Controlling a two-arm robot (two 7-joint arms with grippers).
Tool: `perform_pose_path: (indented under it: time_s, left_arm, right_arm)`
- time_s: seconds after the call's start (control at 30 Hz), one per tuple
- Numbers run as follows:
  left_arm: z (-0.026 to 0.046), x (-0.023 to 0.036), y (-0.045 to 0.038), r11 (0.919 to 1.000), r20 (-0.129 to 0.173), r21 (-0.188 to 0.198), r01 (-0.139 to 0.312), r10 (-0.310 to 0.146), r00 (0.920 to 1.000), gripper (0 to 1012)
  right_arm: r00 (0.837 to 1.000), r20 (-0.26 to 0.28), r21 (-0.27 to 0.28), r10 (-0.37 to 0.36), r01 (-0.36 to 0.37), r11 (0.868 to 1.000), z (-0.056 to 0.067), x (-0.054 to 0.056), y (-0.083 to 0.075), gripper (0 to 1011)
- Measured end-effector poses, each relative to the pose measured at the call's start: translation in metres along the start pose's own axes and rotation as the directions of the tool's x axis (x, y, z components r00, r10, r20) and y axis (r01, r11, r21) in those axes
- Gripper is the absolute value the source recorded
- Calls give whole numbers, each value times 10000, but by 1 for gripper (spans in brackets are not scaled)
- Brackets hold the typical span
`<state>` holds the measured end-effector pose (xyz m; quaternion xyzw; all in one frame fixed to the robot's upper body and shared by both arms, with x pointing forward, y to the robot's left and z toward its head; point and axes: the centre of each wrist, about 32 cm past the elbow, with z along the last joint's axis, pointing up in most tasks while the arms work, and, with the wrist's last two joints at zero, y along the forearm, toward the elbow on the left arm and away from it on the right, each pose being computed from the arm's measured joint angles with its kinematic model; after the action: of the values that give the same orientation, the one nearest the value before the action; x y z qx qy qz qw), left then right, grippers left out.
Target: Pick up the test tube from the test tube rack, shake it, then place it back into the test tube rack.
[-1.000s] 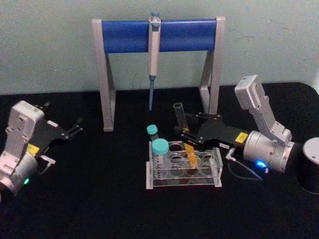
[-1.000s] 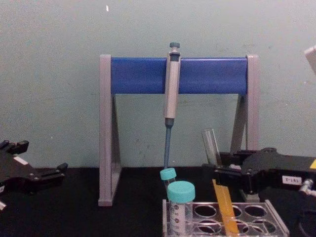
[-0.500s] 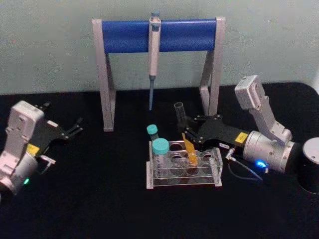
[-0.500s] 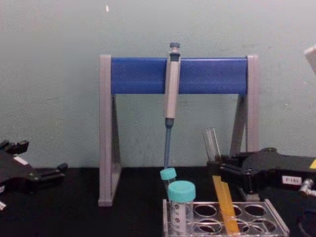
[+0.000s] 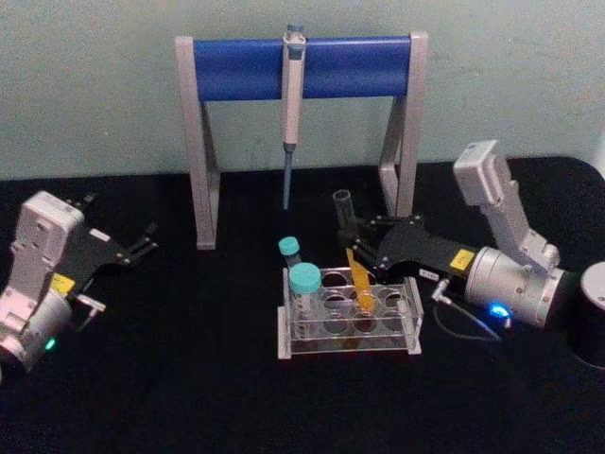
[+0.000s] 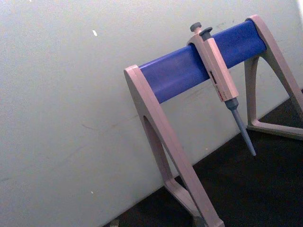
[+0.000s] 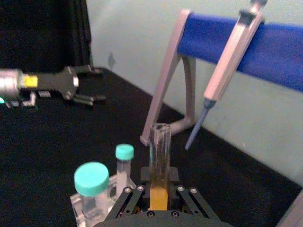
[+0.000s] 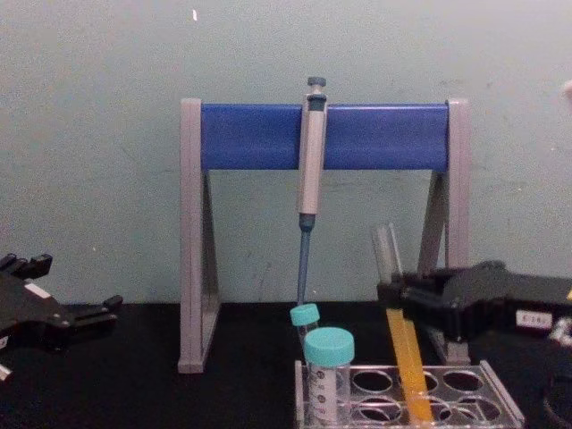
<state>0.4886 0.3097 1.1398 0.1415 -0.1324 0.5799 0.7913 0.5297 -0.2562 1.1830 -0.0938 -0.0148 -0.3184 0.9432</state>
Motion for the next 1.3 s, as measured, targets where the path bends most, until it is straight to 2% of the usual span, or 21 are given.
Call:
perform_pose_path:
  time_s: [0.2, 0.33, 0.43, 0.47, 0.6, 0.63, 0.83, 1.3]
  left_arm:
    - [0, 0, 0, 10000, -1, -1, 0, 0, 10000, 1001]
    - [0, 0, 0, 10000, 0, -1, 0, 0, 10000, 1001]
    - [0, 0, 0, 10000, -1, 0, -1, 1, 10000, 1001]
    - [0, 0, 0, 10000, 0, -1, 0, 0, 10000, 1001]
    - [0, 0, 0, 10000, 0, 0, 0, 0, 10000, 1001]
    - [0, 0, 0, 10000, 0, -1, 0, 0, 10000, 1001]
    - [0, 0, 0, 10000, 0, 0, 1, -1, 10000, 1001]
    - [0, 0, 0, 10000, 0, 0, 0, 0, 10000, 1002]
  right_arm:
    - [9995, -195, 833, 248, -231, 9963, 81, 32, -110, 216]
    - [9996, -141, 1522, 246, -221, 9881, 172, 44, -197, 216]
    - [10000, 31, 2212, 69, -74, 9752, 231, 42, -266, 216]
    - [9998, 169, 2573, -109, 62, 9663, 252, 36, -295, 216]
    - [9972, 465, 3294, -587, 402, 9433, 265, 16, -334, 216]
    - [9941, 584, 3646, -910, 636, 9290, 249, 3, -343, 216]
    - [9897, 631, 3936, -1285, 936, 9145, 208, -13, -340, 216]
    - [9895, 596, 4039, -1317, 967, 9097, 184, -11, -333, 216]
